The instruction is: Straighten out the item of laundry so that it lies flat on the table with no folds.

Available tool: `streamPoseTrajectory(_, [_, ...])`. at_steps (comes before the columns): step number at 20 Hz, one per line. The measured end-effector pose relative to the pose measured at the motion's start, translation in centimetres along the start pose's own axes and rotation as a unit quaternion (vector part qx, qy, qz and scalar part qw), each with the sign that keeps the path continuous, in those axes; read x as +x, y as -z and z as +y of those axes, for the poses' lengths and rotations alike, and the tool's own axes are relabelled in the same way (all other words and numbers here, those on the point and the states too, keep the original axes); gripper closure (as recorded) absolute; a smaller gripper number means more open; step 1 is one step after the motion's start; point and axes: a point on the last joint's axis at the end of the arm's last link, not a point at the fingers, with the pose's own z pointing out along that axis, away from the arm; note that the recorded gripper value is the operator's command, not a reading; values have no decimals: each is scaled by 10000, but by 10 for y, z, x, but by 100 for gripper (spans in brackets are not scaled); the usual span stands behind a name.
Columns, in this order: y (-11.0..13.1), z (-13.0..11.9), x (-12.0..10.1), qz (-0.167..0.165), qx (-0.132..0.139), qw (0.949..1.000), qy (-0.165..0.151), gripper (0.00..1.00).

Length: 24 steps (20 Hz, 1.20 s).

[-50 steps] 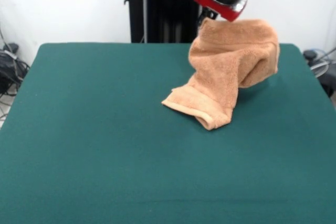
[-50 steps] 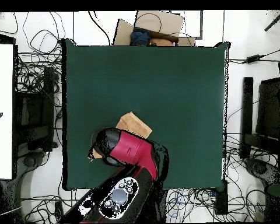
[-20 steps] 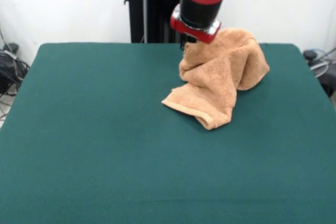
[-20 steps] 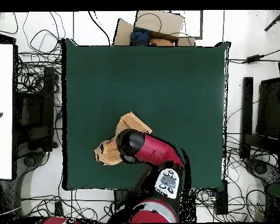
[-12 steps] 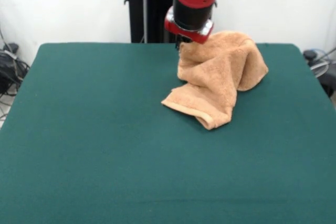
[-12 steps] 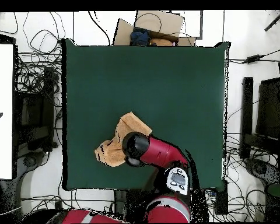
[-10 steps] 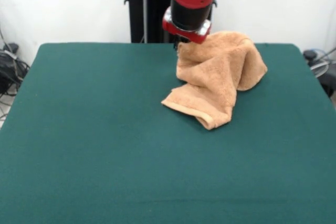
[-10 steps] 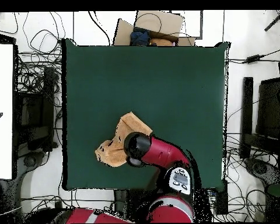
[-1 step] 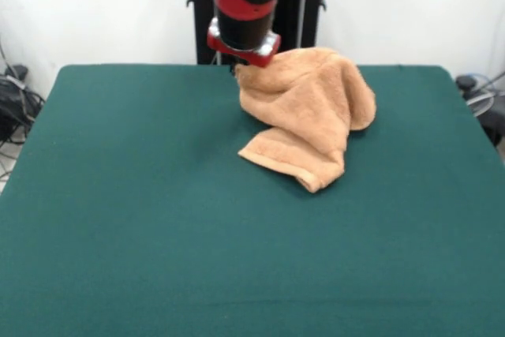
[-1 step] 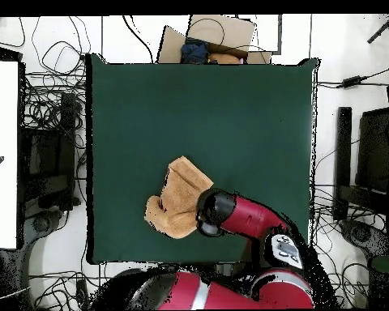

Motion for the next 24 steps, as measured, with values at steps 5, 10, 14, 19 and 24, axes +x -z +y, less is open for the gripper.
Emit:
streamPoseTrajectory(5, [-22,-28,-6,159,-93,9998,61,100])
streamPoseTrajectory(10, [-36,-38,-14,176,-138,9995,208,100])
streamPoseTrajectory(14, [-44,-43,-30,71,-144,9991,395,100])
streamPoseTrajectory(19, [-43,-48,-42,12,-112,9987,500,100])
streamPoseTrajectory(24, [-45,-52,-52,100,-104,9980,609,100])
